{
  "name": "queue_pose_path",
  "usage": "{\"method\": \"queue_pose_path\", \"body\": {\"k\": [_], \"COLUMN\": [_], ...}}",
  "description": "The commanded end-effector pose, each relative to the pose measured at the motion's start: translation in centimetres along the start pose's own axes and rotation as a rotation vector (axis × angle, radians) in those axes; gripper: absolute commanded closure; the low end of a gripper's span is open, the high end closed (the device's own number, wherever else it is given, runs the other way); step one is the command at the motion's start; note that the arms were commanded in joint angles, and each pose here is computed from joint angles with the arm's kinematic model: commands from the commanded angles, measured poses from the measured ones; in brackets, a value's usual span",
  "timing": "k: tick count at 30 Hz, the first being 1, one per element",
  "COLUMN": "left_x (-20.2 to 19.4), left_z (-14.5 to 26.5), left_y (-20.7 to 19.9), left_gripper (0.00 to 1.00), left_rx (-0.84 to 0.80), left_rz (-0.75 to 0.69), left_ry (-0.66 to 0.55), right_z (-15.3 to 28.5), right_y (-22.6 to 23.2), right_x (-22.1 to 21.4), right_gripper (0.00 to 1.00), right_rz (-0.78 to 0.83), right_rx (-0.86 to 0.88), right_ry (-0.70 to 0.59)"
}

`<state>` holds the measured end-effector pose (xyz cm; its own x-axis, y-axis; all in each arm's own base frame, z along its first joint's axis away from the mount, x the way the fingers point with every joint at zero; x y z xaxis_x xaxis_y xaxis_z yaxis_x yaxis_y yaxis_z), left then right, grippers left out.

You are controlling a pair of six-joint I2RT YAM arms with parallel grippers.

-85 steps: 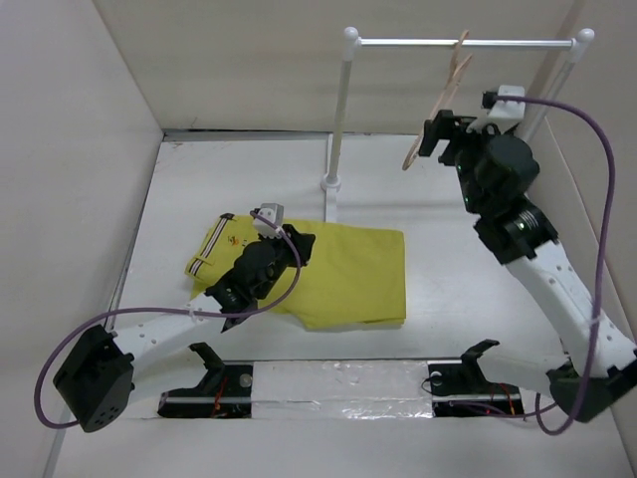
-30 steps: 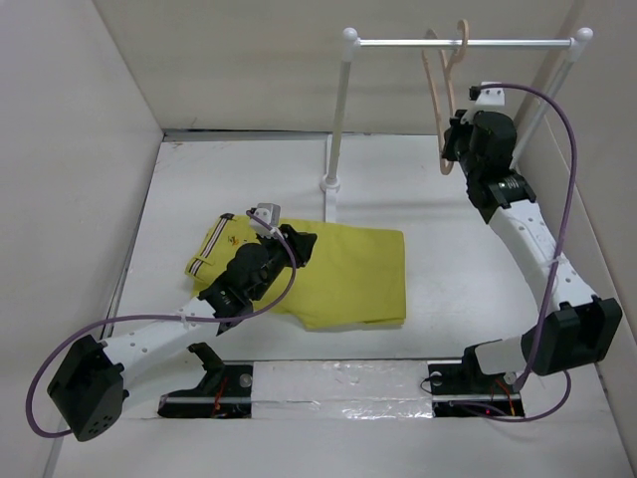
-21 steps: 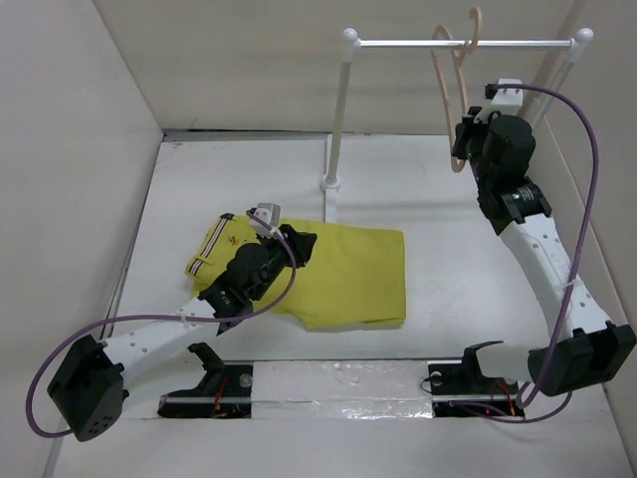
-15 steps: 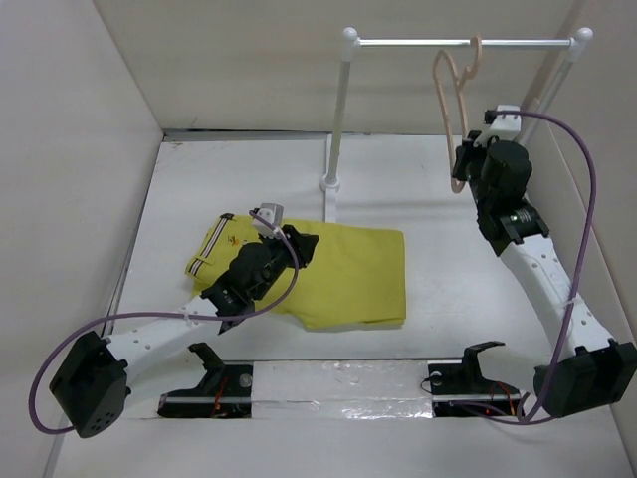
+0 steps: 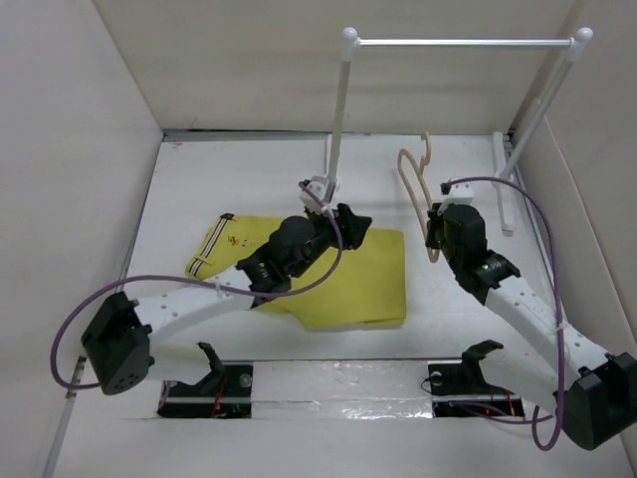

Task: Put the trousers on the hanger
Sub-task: Pick up the hanger from the clothesline.

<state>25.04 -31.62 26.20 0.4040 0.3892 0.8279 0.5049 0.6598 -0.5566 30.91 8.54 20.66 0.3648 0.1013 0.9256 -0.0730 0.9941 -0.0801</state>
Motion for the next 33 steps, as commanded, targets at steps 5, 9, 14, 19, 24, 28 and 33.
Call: {"method": "queue_pose_path", "body": {"k": [5,9,14,19,24,28,33], "left_x": [3.4,1.4,1.1,0.5,0.4,0.0,-0.5], "left_z": [-6.7,-11.3,-14.6,-16.9,-18.8,-20.4,-21.2], "left_y": [-6.0,-6.1,-7.2,-6.4,-4.9,-4.5,-3.0], "left_gripper": [0.46,0.42,0.41,0.41,0.44,0.47,0.71], "left_rx": [-0.026,0.033,0.038,0.111,0.167,0.181,0.213], "left_rz": [-0.076,-0.129,-0.131,-0.143,-0.152,-0.18,-0.187], "left_ry": [-0.049,-0.01,0.003,-0.006,-0.015,0.0,0.015], "right_z": [0.9,0.8,0.8,0.9,1.3,1.6,1.9], "right_y": [0.4,0.7,2.1,2.7,3.2,3.3,3.1], "right_x": [-3.6,-4.7,-6.2,-7.1,-7.0,-7.0,-6.9], "right_gripper": [1.0,1.0,1.0,1.0,1.0,1.0,1.0], "right_rz": [0.012,0.025,0.027,-0.001,-0.006,-0.008,-0.025], "right_rx": [-0.057,-0.065,-0.042,-0.003,0.017,0.021,0.016], "right_ry": [0.015,0.029,0.051,0.043,0.037,0.032,0.021]}}
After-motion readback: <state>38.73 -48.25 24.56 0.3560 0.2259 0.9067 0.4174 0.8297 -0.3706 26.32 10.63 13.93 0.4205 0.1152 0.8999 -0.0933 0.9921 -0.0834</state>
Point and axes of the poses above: each gripper's point midway between its finger pads, its own z axis back along the fingers, its own y axis along the line the jaws close on, x = y × z, the point moved 2 cm from there along z, back along the fingers, and after that the axes turned 7 degrees about z, right-handed, at the moved point
